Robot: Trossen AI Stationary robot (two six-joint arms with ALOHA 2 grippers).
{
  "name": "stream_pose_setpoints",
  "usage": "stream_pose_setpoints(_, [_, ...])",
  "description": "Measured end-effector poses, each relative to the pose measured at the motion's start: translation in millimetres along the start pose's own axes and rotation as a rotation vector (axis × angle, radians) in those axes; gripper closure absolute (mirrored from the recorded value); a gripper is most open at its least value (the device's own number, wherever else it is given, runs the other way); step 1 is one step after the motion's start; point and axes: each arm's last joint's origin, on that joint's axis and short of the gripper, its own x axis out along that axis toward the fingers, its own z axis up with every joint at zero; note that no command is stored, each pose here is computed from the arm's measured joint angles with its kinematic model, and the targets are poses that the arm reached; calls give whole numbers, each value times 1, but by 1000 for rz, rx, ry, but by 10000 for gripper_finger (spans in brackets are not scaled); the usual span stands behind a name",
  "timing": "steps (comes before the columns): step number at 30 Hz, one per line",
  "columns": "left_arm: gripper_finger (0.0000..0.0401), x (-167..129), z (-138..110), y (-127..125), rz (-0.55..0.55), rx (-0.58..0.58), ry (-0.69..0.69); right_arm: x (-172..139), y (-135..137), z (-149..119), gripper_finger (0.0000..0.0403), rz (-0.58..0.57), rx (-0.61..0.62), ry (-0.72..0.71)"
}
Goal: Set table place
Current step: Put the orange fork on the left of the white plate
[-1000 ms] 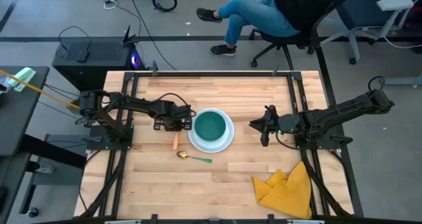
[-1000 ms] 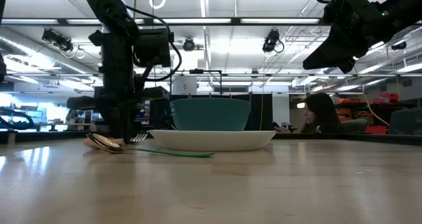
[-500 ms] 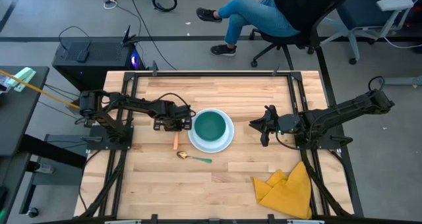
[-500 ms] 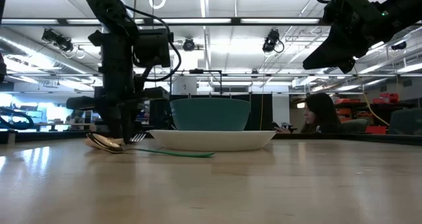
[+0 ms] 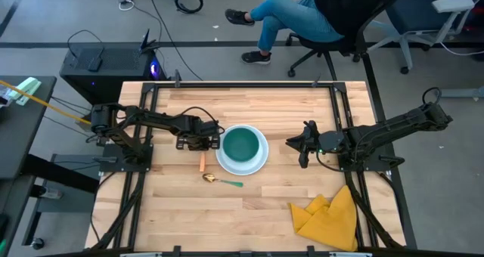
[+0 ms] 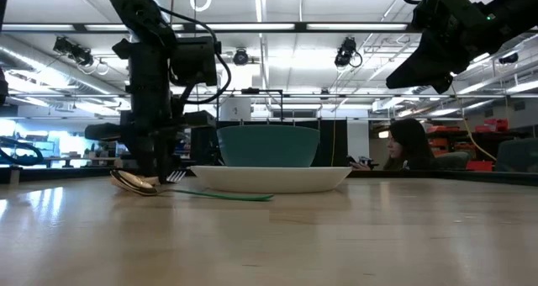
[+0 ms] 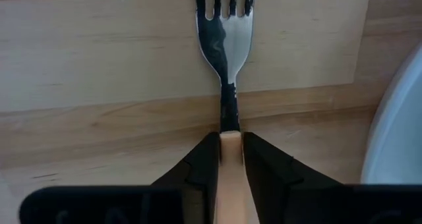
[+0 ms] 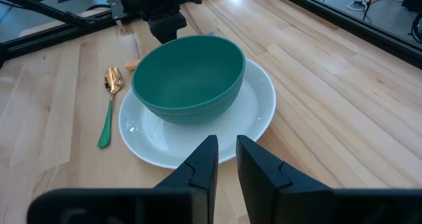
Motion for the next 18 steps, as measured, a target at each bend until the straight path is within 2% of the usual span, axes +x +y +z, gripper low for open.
stream_pose_setpoints(10, [301, 0, 0, 0, -1, 2, 0, 0, 0, 0, 339, 0, 0, 0])
stream_pose_setpoints(18, [302, 0, 0, 0, 0, 2, 0, 0, 0, 0, 339, 0, 0, 0])
